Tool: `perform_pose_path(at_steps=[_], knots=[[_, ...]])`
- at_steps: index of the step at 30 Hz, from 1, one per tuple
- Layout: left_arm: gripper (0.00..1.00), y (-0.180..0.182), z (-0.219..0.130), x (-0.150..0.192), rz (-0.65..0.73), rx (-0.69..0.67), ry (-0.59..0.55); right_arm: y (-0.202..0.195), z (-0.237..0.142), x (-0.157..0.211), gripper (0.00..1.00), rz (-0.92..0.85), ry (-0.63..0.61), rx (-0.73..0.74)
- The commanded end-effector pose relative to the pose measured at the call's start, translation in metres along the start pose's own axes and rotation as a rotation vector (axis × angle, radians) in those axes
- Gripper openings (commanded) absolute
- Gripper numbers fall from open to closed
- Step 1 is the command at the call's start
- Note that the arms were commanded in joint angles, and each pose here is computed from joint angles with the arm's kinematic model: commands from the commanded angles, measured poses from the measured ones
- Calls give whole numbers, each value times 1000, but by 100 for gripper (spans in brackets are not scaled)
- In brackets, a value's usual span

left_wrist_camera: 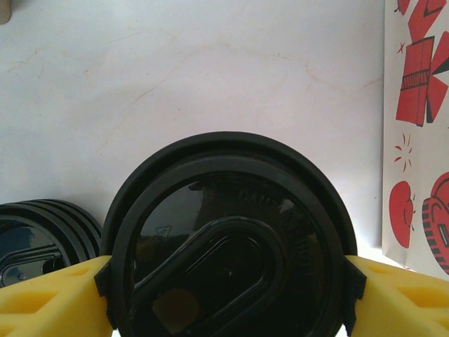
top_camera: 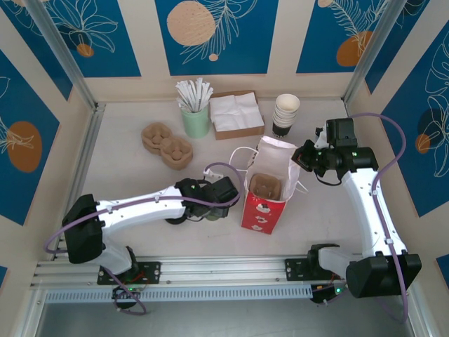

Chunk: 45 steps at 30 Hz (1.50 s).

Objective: Pack the takeout coffee

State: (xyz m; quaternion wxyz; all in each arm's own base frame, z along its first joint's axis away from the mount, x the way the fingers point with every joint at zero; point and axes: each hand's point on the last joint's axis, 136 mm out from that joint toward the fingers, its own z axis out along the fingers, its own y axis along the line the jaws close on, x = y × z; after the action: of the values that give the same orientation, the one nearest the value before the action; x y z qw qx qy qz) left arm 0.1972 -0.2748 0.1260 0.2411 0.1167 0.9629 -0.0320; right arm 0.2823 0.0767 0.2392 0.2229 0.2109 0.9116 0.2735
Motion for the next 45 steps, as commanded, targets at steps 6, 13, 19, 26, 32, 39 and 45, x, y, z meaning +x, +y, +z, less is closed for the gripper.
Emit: perform_pose_path(at_steps=[6, 13, 19, 26, 32, 39, 45], knots=[[77, 0, 22, 33, 65, -21, 111, 6, -8, 5, 0, -8, 14, -28], [69, -2, 24, 31, 72, -23, 103, 6, -11, 7, 0, -13, 10, -28], [67, -4, 10, 16, 66, 6, 45, 6, -16, 10, 0, -1, 6, -39], [66, 5, -38, -15, 64, 33, -65, 6, -26, 7, 0, 33, -31, -64], [67, 19, -93, -43, 71, 49, -158, 4, -31, 3, 0, 70, -65, -82], [67, 30, -161, -75, 80, 102, -258, 5, -28, 4, 0, 147, -91, -126], [66, 29, -209, -98, 99, 170, -332, 1, -21, 9, 0, 191, -116, -109]])
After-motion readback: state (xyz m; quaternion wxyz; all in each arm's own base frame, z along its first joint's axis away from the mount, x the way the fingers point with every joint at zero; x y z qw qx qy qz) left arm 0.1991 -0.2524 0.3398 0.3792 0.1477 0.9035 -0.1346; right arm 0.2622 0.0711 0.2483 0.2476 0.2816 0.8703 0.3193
